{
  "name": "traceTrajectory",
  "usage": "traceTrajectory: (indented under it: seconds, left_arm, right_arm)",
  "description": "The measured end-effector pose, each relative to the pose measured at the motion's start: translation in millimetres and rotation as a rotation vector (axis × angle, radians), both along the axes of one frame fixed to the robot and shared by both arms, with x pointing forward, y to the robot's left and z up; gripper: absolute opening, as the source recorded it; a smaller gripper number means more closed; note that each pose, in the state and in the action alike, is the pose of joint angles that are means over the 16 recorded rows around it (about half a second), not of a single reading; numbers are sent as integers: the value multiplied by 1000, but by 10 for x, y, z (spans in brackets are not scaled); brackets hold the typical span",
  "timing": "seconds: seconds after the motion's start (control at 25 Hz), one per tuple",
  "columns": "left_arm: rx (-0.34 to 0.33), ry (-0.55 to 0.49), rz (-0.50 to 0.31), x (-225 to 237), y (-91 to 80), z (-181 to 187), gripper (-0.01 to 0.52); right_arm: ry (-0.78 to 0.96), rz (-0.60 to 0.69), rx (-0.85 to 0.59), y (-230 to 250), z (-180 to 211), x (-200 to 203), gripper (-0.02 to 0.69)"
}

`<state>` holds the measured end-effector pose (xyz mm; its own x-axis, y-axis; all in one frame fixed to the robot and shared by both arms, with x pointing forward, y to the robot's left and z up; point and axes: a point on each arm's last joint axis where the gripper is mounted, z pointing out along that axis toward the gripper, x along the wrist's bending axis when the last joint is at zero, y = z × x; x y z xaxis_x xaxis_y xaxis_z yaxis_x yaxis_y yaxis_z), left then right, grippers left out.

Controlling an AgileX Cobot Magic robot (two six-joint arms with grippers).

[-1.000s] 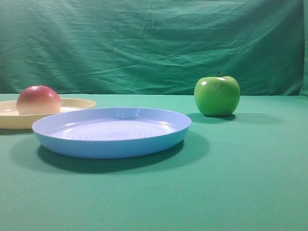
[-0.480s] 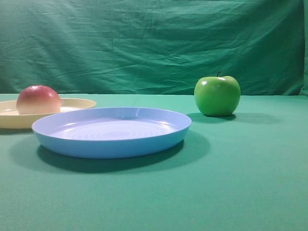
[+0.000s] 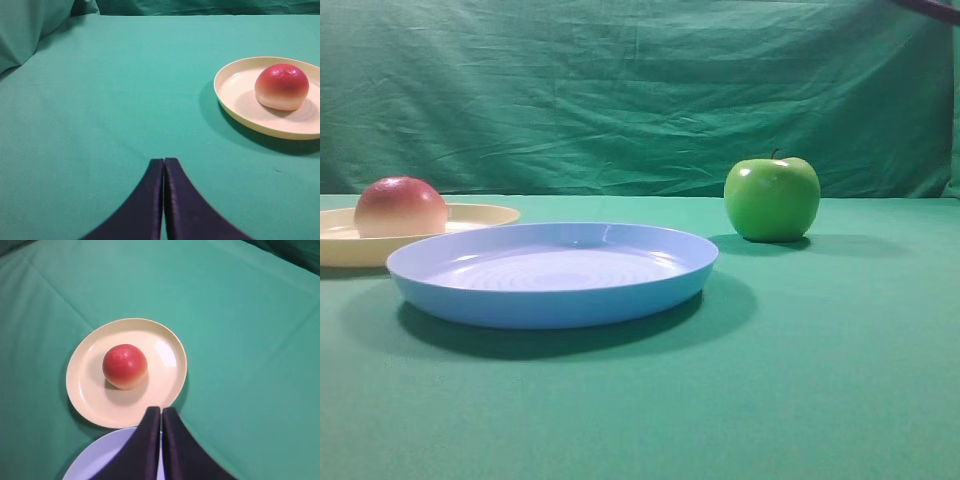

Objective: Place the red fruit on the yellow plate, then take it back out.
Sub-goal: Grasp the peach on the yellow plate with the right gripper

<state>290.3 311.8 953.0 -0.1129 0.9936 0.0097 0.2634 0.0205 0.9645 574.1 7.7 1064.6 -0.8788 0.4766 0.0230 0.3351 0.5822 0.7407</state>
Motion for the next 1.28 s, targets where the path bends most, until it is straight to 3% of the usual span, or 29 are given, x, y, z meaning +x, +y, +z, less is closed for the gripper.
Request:
traceTrajectory:
  seconds: [0.28,0.48,0.96,1.28]
  left_arm:
    - [0,0,0,0,0,0,0]
    - [0,0,0,0,0,0,0]
    - [0,0,0,0,0,0,0]
    - [0,0,0,0,0,0,0]
  right_arm:
    - [11,74,-36,465,-452,147,545]
    - [8,83,-46,690,-784,193,657]
    - [-29,23,-27,884,-1318,317,658]
    - [-31,0,-18,913,-1469,351,466]
